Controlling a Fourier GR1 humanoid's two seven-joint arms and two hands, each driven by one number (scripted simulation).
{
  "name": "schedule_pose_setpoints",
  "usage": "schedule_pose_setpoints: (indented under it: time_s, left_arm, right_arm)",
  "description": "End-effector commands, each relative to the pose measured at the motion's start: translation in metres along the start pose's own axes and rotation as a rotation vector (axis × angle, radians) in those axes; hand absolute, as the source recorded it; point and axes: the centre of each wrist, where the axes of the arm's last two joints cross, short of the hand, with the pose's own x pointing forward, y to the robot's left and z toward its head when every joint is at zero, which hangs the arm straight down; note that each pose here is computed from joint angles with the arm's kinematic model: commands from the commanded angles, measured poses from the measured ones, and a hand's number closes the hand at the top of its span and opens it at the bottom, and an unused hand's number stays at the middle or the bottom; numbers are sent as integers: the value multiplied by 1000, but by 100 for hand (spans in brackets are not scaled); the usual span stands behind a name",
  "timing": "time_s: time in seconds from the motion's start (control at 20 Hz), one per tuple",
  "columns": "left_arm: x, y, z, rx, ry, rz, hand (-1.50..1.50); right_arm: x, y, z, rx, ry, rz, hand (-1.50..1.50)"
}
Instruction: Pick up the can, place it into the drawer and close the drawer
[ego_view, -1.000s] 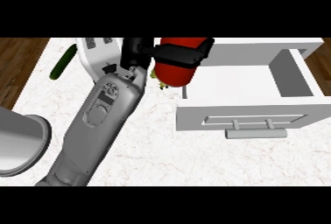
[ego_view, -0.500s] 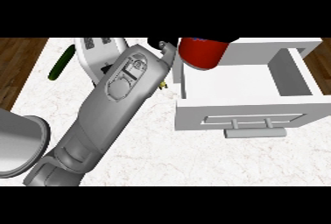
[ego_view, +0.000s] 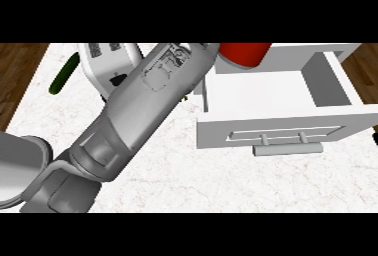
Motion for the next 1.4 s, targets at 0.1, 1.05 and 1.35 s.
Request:
schedule_pose_setpoints:
  time_s: [0.1, 1.05, 1.35]
  left_arm:
    - [2, -16, -1, 2, 17, -53, 150]
    - [-46, -12, -3, 76, 14, -178, 150]
    - [-75, -1, -1, 80, -2, -230, 150]
  right_arm:
    - [5, -10, -10, 13, -12, -16, -150]
    - [3, 11, -21, 45, -38, -2, -150]
    - [12, 4, -15, 51, -33, 16, -150]
